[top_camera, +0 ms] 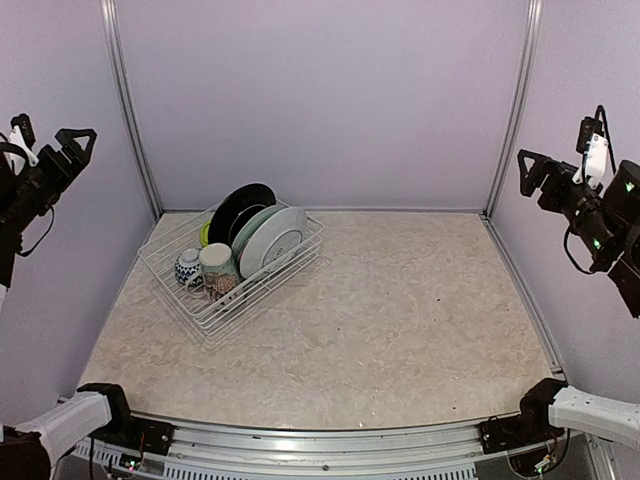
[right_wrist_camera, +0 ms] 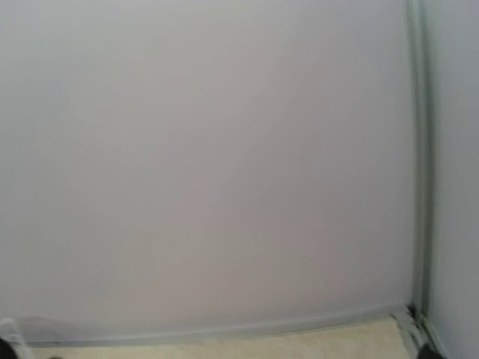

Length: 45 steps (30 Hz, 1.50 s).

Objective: Unload the mixed dishes from the dish rack
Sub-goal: Grab the plate from the dish rack.

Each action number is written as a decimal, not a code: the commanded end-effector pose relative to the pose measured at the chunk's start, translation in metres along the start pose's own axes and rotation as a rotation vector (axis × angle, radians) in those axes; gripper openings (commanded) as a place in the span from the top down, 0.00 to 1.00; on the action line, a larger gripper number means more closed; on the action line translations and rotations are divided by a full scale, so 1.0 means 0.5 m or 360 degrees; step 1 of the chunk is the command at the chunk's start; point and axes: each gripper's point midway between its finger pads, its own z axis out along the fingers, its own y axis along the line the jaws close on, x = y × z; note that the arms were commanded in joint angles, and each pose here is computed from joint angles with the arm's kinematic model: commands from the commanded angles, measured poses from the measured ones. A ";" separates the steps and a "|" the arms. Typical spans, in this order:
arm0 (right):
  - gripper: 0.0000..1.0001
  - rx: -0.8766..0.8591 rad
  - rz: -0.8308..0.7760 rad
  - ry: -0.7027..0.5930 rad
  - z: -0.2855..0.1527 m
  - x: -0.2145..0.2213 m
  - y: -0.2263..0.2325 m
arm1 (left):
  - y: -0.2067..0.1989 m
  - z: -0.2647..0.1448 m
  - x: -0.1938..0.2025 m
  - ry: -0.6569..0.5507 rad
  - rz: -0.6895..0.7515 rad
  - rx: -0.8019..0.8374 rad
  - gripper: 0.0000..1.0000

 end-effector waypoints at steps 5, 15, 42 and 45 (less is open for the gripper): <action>0.00 0.0127 0.0005 0.0313 0.012 0.112 -0.057 | 0.065 0.043 0.048 0.0171 -0.0192 -0.0122 0.01; 0.00 0.0244 -0.0073 0.0764 0.041 0.269 -0.095 | 0.132 0.095 0.118 0.0381 -0.0449 -0.0275 0.01; 0.00 0.0172 -0.0036 0.1260 0.064 0.468 -0.080 | -0.201 0.194 0.467 0.1399 0.0157 0.0497 0.11; 0.00 0.0037 0.0000 0.1248 0.065 0.467 -0.052 | -0.222 0.204 0.524 0.1543 0.0259 0.0518 0.16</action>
